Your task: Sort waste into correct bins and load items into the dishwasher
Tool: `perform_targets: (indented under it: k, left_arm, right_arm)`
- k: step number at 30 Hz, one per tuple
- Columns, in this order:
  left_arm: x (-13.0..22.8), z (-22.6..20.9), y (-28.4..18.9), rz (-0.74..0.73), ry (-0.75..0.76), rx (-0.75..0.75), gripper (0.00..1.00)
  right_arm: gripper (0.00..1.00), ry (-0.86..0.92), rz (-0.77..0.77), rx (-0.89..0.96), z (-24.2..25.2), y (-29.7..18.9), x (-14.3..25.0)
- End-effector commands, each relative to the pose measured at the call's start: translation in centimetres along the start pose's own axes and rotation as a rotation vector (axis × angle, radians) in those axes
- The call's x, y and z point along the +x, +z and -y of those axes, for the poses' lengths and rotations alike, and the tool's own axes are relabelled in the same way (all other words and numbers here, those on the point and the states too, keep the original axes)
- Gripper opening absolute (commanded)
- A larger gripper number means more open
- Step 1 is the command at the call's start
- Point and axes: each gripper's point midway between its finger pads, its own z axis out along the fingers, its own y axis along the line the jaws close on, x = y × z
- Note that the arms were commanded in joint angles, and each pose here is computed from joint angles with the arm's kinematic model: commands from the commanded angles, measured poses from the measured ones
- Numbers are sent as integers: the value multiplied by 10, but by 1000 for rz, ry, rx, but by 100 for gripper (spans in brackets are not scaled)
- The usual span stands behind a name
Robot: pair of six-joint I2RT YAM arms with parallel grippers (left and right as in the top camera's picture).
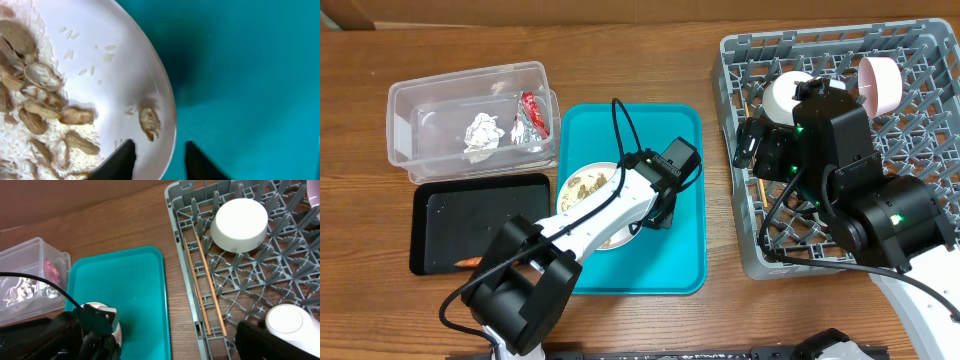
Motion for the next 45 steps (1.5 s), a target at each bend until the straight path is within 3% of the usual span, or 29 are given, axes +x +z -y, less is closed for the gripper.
perform_targets:
  k: [1,7,10,14,26,38,45]
  left_arm:
    - [4,-1,6,-14,12,-10,45]
    - [6,5,5,-29,19,23,47]
    - [5,11,5,-30,18,56,33]
    - [0,14,6,-7,18,65,4]
    - [2,10,22,20,37,55,4]
    - [-17,13,-17,24,38,48,4]
    - [-21,5,-9,61,33,4,21]
  right_arm:
    - [100,6,15,3,1,-2,-4]
    - [100,6,15,3,1,-2,-4]
    - [100,6,15,3,1,-2,-4]
    - [100,6,15,3,1,-2,-4]
    - [100,6,15,3,1,-2,-4]
    - [100,6,15,3,1,-2,-4]
    - [100,6,15,3,1,-2,-4]
